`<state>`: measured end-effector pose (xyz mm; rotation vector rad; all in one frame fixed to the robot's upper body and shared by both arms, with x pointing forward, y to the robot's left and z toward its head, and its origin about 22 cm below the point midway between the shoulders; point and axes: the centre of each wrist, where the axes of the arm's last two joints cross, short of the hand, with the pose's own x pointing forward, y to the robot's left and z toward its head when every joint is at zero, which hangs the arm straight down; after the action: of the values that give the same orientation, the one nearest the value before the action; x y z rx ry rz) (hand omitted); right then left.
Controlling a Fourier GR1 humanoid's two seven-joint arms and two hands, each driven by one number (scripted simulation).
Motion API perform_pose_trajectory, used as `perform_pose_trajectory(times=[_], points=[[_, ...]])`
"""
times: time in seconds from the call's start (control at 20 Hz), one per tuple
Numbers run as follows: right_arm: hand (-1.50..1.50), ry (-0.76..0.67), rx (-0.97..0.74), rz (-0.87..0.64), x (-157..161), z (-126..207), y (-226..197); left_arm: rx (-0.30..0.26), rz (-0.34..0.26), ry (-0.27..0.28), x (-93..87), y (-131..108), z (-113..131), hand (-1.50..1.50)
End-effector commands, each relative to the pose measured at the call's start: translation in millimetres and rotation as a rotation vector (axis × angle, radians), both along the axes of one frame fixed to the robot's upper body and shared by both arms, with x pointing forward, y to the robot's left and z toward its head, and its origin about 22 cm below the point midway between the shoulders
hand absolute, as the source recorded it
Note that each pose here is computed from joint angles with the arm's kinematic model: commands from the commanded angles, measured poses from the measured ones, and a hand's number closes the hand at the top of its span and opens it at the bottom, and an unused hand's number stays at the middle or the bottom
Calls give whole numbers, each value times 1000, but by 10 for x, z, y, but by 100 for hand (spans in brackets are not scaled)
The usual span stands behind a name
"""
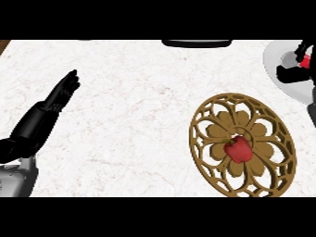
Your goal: Pick the can from the placemat and place it in the plate
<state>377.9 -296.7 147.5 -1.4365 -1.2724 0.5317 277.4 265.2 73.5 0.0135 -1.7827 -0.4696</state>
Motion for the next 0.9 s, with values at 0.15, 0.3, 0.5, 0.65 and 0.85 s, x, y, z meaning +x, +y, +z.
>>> perform_pose_trajectory(times=[0.15, 0.3, 0.5, 0.65, 0.85], points=[[150, -26, -18, -46, 263, -148, -505, -16, -12, 4, 105, 113, 210, 0], [150, 56, -70, -78, 334, -312, -630, -5, -18, 8, -74, 10, 134, 0], [150, 139, 101, -166, 234, -372, -1106, -3, -16, -1, 4, -87, 55, 0], [-150, 235, 127, -233, 219, -533, -1155, -4, -48, -24, 7, -159, 70, 0], [-150, 192, 132, -182, 196, -714, -1138, 2, -49, -1, 43, -192, 64, 0]])
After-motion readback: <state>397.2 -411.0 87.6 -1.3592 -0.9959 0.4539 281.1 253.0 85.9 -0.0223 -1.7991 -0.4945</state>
